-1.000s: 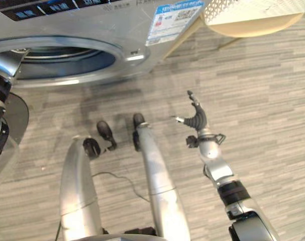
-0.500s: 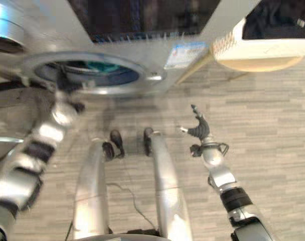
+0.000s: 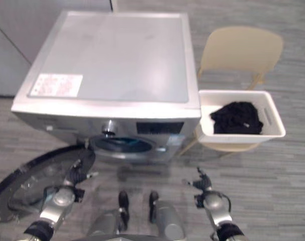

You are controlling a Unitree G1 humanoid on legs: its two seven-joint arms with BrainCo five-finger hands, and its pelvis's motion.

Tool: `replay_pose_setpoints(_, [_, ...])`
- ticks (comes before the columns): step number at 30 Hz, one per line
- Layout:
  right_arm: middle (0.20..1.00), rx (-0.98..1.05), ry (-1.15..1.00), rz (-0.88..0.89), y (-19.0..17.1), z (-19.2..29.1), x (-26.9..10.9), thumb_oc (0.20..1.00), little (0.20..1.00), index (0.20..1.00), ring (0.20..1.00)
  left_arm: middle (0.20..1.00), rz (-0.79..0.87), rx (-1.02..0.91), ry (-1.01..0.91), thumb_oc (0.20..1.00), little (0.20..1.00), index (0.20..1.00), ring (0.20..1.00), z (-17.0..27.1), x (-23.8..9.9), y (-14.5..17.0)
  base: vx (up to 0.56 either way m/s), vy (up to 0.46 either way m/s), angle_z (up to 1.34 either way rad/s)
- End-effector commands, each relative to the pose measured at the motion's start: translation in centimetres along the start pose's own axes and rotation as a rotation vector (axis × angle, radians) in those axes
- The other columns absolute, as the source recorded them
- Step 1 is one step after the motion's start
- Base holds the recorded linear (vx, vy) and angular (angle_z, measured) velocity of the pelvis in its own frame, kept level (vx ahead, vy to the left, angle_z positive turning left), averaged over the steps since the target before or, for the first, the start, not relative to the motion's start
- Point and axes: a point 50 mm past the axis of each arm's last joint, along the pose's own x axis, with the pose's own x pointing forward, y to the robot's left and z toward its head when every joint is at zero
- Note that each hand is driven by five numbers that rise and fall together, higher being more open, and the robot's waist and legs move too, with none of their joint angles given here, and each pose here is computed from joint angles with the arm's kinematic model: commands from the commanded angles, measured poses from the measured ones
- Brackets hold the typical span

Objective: Grab the laundry basket,head to the washer,open it,put in the laundry and shut it.

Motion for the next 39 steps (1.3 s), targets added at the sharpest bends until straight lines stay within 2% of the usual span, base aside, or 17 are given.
replay_pose_setpoints(1, [1.0, -0.011, -0.027, -0.005, -0.8, 0.2, 0.0, 1.0, 1.0, 1.0, 1.0, 1.0, -0.019, 0.004, 0.023, 1.0, 1.0, 1.0, 1.0, -0.9, -0.1, -0.1, 0.17, -0.008, -0.13])
replay_pose_setpoints(4, [1.0, -0.009, 0.011, 0.005, -0.6, -1.0, -0.4, 1.0, 1.0, 1.0, 1.0, 1.0, -0.034, -0.003, 0.091, 1.0, 1.0, 1.0, 1.0, -3.0, -1.1, -0.6, 0.11, 0.014, -0.07])
replay_pose_setpoints(12, [1.0, 0.036, 0.078, -0.001, -0.5, -2.7, -0.8, 1.0, 1.0, 1.0, 1.0, 1.0, -0.086, 0.03, 0.134, 1.0, 1.0, 1.0, 1.0, -4.3, -1.7, -2.1, 0.08, 0.082, -0.27])
replay_pose_setpoints(21, [1.0, 0.057, -0.016, -0.011, -0.2, -0.3, -0.4, 1.0, 1.0, 1.0, 1.0, 1.0, -0.05, 0.04, 0.044, 1.0, 1.0, 1.0, 1.0, -2.0, -0.7, -2.0, -0.04, 0.031, -1.23])
replay_pose_setpoints(29, [1.0, -0.044, -0.087, -0.012, -0.1, 1.4, -0.1, 1.0, 1.0, 1.0, 1.0, 1.0, -0.054, 0.069, 0.007, 1.0, 1.0, 1.0, 1.0, -1.0, -0.2, -1.8, 0.08, -0.156, -1.3])
replay_pose_setpoints(35, [1.0, -0.089, -0.094, -0.062, -2.0, 1.5, -0.1, 1.0, 1.0, 1.0, 1.0, 1.0, -0.125, 0.085, -0.028, 1.0, 1.0, 1.0, 1.0, 0.2, 0.0, -3.9, 0.19, -0.279, -0.86])
replay_pose_setpoints(39, [1.0, -0.085, -0.095, -0.054, -1.8, 1.3, -0.3, 1.0, 1.0, 1.0, 1.0, 1.0, -0.157, 0.087, -0.044, 1.0, 1.0, 1.0, 1.0, 0.4, -0.2, -4.9, 0.15, -0.059, -0.73])
